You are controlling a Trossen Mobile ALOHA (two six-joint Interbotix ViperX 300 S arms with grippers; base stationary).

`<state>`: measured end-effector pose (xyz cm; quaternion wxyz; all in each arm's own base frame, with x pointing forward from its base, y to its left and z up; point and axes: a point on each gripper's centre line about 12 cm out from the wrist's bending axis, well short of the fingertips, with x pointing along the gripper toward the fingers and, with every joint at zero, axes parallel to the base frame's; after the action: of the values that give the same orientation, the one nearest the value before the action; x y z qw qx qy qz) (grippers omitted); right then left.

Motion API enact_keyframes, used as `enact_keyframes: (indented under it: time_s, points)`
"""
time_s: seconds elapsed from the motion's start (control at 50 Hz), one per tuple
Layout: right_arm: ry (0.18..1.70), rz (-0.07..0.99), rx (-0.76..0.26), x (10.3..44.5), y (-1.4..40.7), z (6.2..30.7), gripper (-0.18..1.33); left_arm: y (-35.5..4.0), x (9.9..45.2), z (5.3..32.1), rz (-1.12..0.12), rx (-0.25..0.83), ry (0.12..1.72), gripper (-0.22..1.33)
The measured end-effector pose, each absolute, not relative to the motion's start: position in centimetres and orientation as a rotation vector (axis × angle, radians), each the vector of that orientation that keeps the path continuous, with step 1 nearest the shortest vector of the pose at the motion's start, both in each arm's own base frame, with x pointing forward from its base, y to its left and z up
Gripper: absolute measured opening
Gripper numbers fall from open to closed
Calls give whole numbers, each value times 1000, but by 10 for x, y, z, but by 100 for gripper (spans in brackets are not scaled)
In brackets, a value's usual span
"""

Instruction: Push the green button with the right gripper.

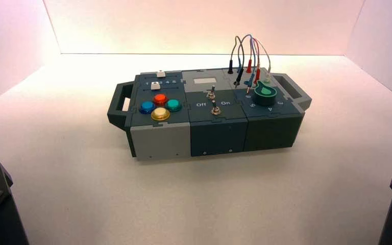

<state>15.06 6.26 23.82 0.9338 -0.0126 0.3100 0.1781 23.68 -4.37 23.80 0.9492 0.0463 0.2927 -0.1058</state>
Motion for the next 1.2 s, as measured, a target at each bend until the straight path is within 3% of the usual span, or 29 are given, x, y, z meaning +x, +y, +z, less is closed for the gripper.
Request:
enact_keyframes:
  time_s: [0.26,0.54,0.86,1.1,1.2]
  points:
    - [856,519,-57,160,106,219,-14,-52,258,217,-243,106,787,-16]
    - [1058,670,-161,184,184,200,-14,-60,269,204,-269,121,899,-16]
    - [1230,735,-295,210,264,158,-14,-60,270,201,-274,126,937,-16]
    - [1338,716,-350,226,289,121,-14,-60,269,201,-277,132,946,-16]
    - [1341,715,-354,230,294,118,-14,-60,269,200,-277,134,947,-16]
